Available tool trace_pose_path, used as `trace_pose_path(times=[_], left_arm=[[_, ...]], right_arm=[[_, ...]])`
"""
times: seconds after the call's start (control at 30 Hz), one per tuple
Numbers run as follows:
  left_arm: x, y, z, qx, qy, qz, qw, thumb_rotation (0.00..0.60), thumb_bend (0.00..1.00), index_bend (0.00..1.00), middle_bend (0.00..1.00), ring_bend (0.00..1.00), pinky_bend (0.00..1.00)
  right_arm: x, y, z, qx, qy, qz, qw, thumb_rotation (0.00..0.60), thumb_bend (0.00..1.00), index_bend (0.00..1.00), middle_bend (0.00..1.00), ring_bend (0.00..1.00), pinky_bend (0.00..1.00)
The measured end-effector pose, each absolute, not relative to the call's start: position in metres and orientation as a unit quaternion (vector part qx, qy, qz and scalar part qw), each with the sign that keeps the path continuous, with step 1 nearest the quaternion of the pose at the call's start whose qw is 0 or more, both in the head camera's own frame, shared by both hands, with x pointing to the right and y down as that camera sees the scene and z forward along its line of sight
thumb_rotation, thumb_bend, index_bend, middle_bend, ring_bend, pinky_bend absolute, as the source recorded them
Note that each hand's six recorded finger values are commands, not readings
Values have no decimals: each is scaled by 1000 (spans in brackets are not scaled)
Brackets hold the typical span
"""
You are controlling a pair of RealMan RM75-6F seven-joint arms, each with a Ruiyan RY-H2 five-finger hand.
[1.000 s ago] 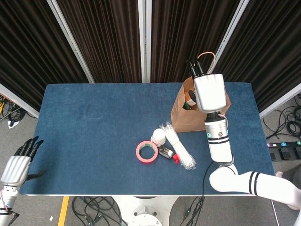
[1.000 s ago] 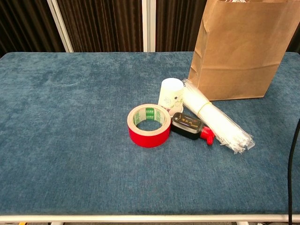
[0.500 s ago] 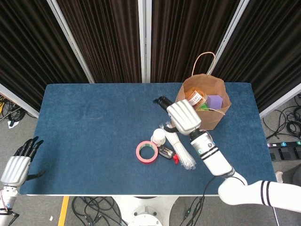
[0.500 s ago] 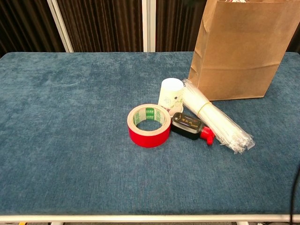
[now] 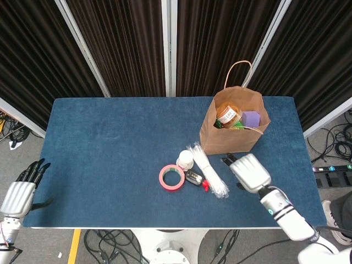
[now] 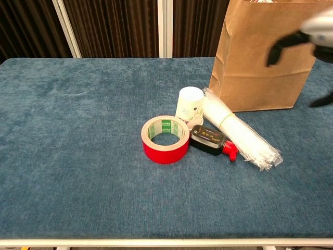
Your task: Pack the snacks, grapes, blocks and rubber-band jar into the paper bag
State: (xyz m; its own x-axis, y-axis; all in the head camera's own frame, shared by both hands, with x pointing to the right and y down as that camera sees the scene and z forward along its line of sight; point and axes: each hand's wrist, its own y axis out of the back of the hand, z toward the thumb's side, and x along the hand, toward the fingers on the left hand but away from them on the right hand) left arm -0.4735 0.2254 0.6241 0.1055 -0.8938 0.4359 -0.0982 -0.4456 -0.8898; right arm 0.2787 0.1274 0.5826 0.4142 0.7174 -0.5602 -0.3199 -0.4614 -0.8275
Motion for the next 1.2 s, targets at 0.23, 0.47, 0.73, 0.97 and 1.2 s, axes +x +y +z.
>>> trace_pose_path(times=[0.23, 0.47, 0.73, 0.97, 1.2], left_arm=[[-461, 218, 621, -654, 384, -536, 370, 600, 108, 123, 103, 20, 210], [-445, 211, 616, -659, 390, -523, 373, 600, 107, 123, 103, 21, 210], [-442, 203, 605, -651, 388, -524, 388, 600, 107, 123, 103, 20, 210], [-443, 200, 606, -648, 388, -531, 386, 600, 107, 124, 103, 21, 210], [-439, 203, 611, -652, 380, -533, 382, 600, 107, 124, 103, 21, 210]], right_arm=[[357, 148, 572, -591, -216, 553, 546, 600, 0, 274, 270, 850, 885], [408, 181, 581, -579, -262, 569, 522, 600, 0, 274, 273, 850, 885], [426, 186, 579, -566, -290, 571, 519, 600, 0, 276, 273, 831, 869], [433, 186, 581, -557, -295, 580, 515, 600, 0, 276, 258, 313, 329], [437, 186, 577, -554, -306, 584, 507, 600, 0, 271, 192, 101, 69]])
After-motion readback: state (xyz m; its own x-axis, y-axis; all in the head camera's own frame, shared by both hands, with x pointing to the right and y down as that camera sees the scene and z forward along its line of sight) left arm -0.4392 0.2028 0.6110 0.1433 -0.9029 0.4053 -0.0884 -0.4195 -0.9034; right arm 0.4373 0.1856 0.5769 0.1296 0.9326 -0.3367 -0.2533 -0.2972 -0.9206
